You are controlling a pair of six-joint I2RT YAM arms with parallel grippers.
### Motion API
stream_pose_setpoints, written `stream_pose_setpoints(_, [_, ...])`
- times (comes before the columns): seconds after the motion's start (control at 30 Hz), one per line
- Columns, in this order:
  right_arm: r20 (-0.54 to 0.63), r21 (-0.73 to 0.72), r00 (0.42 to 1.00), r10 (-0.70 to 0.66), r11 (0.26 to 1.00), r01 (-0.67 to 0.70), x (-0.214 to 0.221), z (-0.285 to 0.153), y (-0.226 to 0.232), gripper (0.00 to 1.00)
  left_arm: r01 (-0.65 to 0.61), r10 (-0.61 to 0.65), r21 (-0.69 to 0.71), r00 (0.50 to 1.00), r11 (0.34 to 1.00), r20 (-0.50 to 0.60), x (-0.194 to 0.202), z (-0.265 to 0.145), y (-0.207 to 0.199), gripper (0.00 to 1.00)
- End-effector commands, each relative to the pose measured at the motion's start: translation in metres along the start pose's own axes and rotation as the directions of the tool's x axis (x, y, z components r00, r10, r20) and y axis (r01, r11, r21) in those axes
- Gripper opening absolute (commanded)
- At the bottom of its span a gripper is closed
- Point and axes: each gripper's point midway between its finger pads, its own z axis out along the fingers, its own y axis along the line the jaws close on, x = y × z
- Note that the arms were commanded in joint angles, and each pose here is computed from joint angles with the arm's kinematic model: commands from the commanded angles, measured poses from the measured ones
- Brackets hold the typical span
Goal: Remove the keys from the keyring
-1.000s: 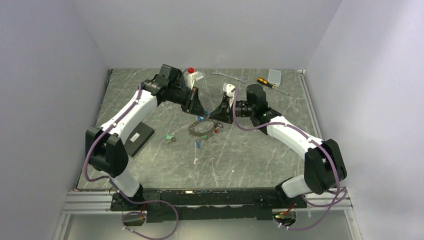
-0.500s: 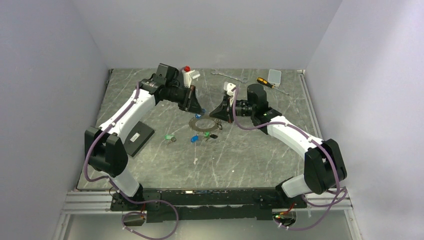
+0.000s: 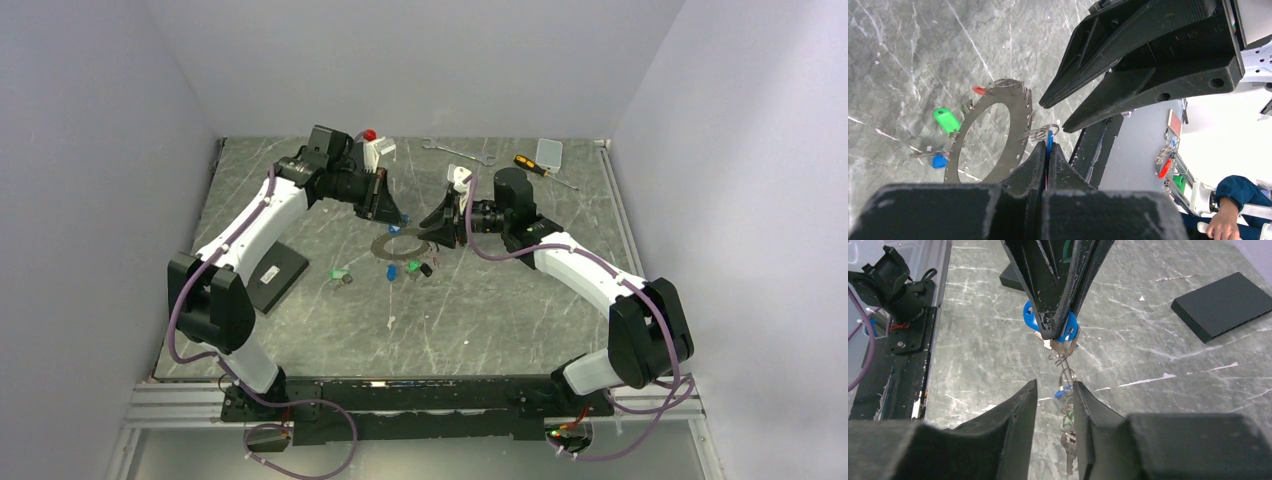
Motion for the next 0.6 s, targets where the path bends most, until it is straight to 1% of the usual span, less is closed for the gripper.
stream_pose_setpoints(0.0, [0.033,-0.032,0.999,-0.035,0.999,0.036,-0.015,-0.002,0.005,0.38,-0.114,0.111,0.058,0.992,0.992,0.054,-0.014,-0.012,-0.027,0.00])
stream_pose_setpoints(0.27, [0.039,-0.022,0.999,-0.024,0.999,0.025,-0.018,-0.002,0.004,0.41,-0.124,0.121,0.070,0.992,0.990,0.041,-0.010,-0.008,-0.031,0.00])
stream_pose_setpoints(0.57, [0.039,-0.018,0.999,-0.009,1.000,0.009,-0.020,0.008,0.004,0.38,-0.130,0.129,0.094,0.991,0.987,0.015,-0.006,0.001,-0.037,0.00])
